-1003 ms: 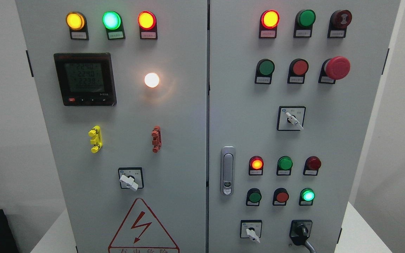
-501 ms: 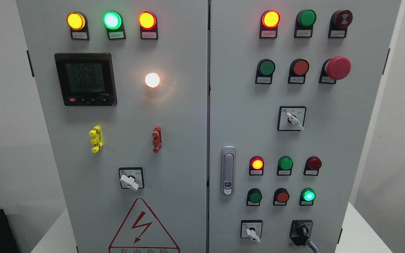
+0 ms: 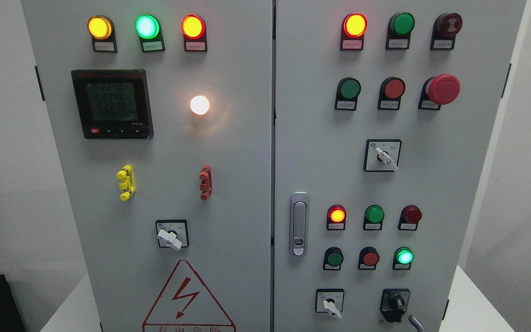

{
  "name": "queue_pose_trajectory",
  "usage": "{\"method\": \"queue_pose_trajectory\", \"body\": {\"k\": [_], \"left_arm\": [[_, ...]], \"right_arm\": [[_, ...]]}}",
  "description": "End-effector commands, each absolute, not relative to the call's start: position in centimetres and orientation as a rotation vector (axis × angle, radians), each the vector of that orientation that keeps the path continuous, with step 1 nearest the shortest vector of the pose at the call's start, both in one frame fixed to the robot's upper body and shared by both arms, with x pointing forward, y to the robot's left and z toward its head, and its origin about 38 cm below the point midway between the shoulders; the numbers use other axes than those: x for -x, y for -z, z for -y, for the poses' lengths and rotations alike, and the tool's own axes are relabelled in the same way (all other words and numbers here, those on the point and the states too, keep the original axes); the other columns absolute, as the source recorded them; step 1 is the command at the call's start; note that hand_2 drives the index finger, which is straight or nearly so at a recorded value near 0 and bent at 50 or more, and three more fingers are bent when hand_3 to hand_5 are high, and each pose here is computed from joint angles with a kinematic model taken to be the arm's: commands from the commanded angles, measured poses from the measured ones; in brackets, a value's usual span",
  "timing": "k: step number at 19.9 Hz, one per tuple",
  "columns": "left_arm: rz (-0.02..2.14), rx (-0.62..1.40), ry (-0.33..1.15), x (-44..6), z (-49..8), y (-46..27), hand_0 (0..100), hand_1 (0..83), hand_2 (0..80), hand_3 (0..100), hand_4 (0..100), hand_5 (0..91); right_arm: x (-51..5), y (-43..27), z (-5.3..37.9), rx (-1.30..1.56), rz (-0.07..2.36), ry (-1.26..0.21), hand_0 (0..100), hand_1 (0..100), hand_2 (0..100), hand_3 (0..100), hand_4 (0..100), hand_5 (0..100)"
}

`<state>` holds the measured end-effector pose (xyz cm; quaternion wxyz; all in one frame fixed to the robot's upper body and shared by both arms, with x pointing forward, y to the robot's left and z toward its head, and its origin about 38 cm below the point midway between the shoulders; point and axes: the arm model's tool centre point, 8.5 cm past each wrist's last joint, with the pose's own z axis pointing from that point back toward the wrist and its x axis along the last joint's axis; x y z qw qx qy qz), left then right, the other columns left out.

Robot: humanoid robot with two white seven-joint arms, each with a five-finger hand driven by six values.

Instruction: Trip black knob to open circuit

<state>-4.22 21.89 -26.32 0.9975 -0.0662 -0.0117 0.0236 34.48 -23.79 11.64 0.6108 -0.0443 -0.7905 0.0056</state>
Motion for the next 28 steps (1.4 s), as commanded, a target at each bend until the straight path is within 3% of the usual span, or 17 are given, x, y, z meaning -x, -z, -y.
{"method": "queue_pose_trajectory", "body": {"k": [1, 6, 9, 10, 11, 12, 14, 16, 17, 18, 20, 22, 28], "left_arm": [[0.019, 0.134, -0.025, 4.3, -21.9, 26.3, 12, 38.9, 0.0, 0, 0, 0.0], [0.021, 0.134, -0.024, 4.2, -21.9, 26.3, 12, 38.9, 0.0, 0, 0, 0.0], [0.019, 0.134, -0.025, 4.3, -21.9, 26.3, 12, 38.9, 0.0, 0, 0, 0.0], [0.019, 0.134, -0.025, 4.3, -21.9, 26.3, 12, 38.9, 0.0, 0, 0, 0.0], [0.019, 0.134, -0.025, 4.3, -21.9, 26.3, 12, 38.9, 0.0, 0, 0, 0.0], [0.021, 0.134, -0.024, 4.2, -21.9, 26.3, 12, 38.9, 0.0, 0, 0, 0.0], [0.021, 0.134, -0.024, 4.2, -21.9, 26.3, 12, 38.9, 0.0, 0, 0, 0.0], [0.021, 0.134, -0.024, 4.2, -21.9, 26.3, 12, 38.9, 0.0, 0, 0, 0.0], [0.019, 0.134, -0.025, 4.3, -21.9, 26.3, 12, 38.9, 0.0, 0, 0, 0.0], [0.021, 0.134, -0.024, 4.2, -21.9, 26.3, 12, 38.9, 0.0, 0, 0, 0.0], [0.019, 0.134, -0.025, 4.3, -21.9, 26.3, 12, 38.9, 0.0, 0, 0, 0.0], [0.021, 0.134, -0.024, 4.2, -21.9, 26.3, 12, 38.9, 0.0, 0, 0, 0.0], [0.019, 0.134, -0.025, 4.3, -21.9, 26.3, 12, 38.9, 0.0, 0, 0, 0.0]], "right_arm": [[-33.6, -12.0, 22.5, 0.059, 1.834, 0.022, 0, 0, 0, 100, 100, 100], [-32.0, -12.0, 21.7, 0.034, 1.841, 0.018, 0, 0, 0, 100, 99, 97], [-31.3, -11.7, 21.5, 0.023, 1.856, 0.028, 0, 0, 0, 100, 93, 93], [-31.0, -11.7, 21.5, 0.011, 1.855, 0.036, 0, 0, 0, 97, 88, 86], [-30.6, -11.6, 21.5, 0.000, 1.852, 0.045, 0, 0, 0, 87, 75, 76], [-30.3, -11.5, 21.4, -0.012, 1.847, 0.047, 0, 0, 0, 84, 72, 74], [-29.6, -11.4, 21.2, -0.022, 1.859, 0.046, 0, 0, 0, 54, 39, 49], [-29.1, -11.4, 21.1, -0.028, 1.880, 0.049, 0, 0, 0, 35, 22, 40], [-28.9, -11.4, 21.1, -0.031, 1.885, 0.047, 0, 0, 0, 19, 5, 25], [-28.8, -11.3, 21.1, -0.034, 1.880, 0.041, 0, 0, 0, 18, 5, 24], [-28.4, -11.0, 21.1, -0.044, 1.871, 0.036, 0, 0, 0, 2, 0, 7], [-28.2, -10.7, 21.1, -0.064, 1.859, 0.045, 0, 0, 0, 0, 0, 0], [-28.1, -10.6, 21.1, -0.066, 1.857, 0.044, 0, 0, 0, 0, 0, 0]]}}
